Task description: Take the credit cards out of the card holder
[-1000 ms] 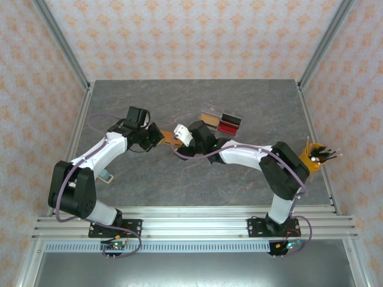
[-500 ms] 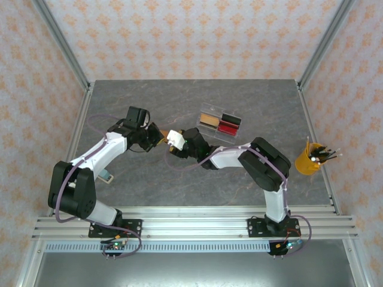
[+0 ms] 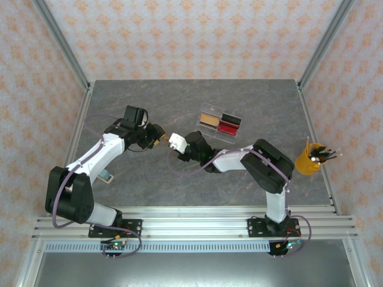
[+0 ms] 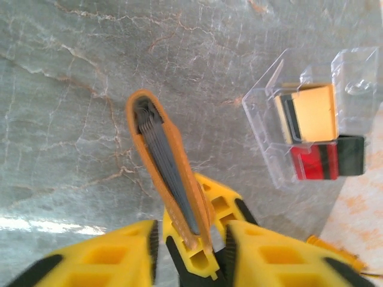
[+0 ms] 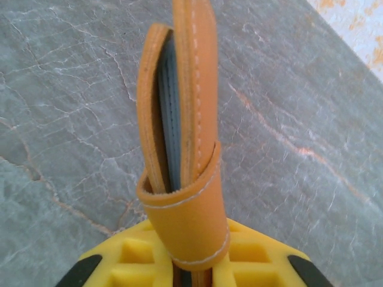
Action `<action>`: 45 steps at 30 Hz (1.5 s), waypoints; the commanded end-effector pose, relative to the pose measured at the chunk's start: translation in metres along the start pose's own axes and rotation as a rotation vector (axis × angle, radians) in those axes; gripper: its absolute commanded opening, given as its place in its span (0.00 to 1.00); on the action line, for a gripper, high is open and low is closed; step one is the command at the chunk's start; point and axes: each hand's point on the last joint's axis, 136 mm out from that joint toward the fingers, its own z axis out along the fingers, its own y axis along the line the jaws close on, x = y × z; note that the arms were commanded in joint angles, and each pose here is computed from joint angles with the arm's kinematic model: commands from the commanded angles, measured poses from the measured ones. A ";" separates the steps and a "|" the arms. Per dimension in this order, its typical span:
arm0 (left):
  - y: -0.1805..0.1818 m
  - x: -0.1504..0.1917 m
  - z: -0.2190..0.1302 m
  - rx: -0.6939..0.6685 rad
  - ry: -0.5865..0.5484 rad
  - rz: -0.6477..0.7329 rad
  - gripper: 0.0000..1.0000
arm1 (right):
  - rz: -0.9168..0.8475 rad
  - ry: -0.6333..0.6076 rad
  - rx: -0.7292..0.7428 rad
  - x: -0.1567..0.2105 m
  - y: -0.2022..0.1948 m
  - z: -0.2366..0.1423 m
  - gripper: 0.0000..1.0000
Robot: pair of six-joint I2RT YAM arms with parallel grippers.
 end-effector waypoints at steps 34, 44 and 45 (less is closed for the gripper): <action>0.056 -0.020 -0.036 -0.102 -0.098 0.139 1.00 | 1.376 0.540 0.023 0.069 0.028 -0.081 0.44; 0.044 0.009 -0.013 -0.090 0.004 0.238 0.95 | 1.208 0.559 0.230 0.065 -0.014 -0.107 0.61; 0.042 0.012 -0.010 -0.084 0.016 0.237 0.93 | 1.207 0.570 0.224 0.066 -0.012 -0.104 0.60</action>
